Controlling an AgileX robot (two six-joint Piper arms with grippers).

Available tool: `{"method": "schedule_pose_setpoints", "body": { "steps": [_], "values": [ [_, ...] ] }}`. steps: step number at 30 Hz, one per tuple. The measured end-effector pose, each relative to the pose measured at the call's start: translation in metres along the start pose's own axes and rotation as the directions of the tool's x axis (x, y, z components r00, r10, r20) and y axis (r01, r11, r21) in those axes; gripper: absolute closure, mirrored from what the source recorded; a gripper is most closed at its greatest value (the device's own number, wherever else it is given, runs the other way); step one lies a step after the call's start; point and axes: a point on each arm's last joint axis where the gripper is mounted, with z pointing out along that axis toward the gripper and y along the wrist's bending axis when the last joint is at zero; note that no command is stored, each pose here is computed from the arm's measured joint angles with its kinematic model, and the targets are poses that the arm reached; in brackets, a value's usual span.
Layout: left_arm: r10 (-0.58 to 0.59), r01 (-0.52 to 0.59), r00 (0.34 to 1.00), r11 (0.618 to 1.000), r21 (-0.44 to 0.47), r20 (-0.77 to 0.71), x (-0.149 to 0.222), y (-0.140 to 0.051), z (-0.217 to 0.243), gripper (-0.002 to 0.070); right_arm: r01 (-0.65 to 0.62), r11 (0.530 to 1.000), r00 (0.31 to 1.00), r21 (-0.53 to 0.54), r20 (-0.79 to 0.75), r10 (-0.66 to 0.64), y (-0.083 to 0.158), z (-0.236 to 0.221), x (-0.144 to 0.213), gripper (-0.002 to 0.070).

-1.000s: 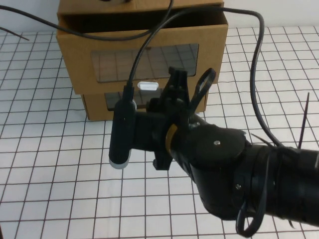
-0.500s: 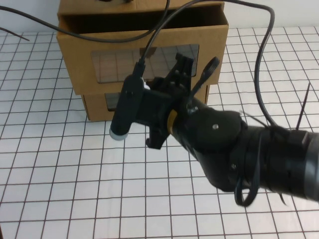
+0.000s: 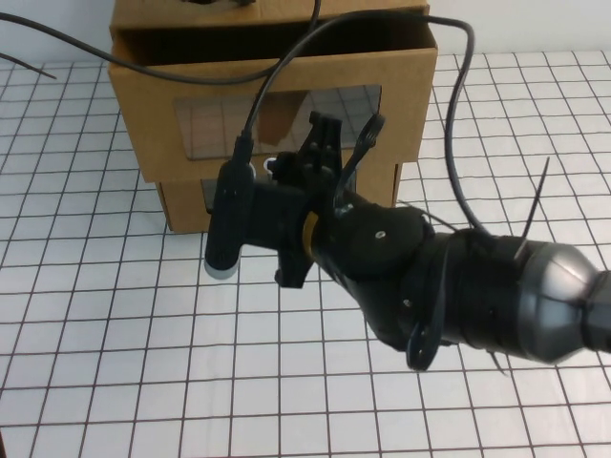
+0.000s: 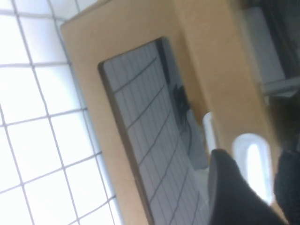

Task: Open the shoe box
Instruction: 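Pull the top drawer of the cardboard box fully open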

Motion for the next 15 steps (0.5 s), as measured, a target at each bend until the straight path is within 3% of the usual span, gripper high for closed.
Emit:
{"method": "schedule_pose_setpoints", "body": {
  "steps": [9, 15],
  "values": [
    [0.0, 0.0, 1.0, 1.0, 0.0, 0.0, 0.0, 0.0, 0.0, 0.0678, 0.12, 0.993, 0.991, 0.005, -0.053, -0.119, 0.013, 0.015, 0.009, 0.0458],
    [0.004, -0.004, 1.0, 1.0, 0.0, 0.0, 0.0, 0.0, 0.0, 0.0678, 0.126, 0.992, 0.989, 0.019, -0.075, -0.124, 0.011, 0.017, 0.013, 0.0458]
  ]
}}
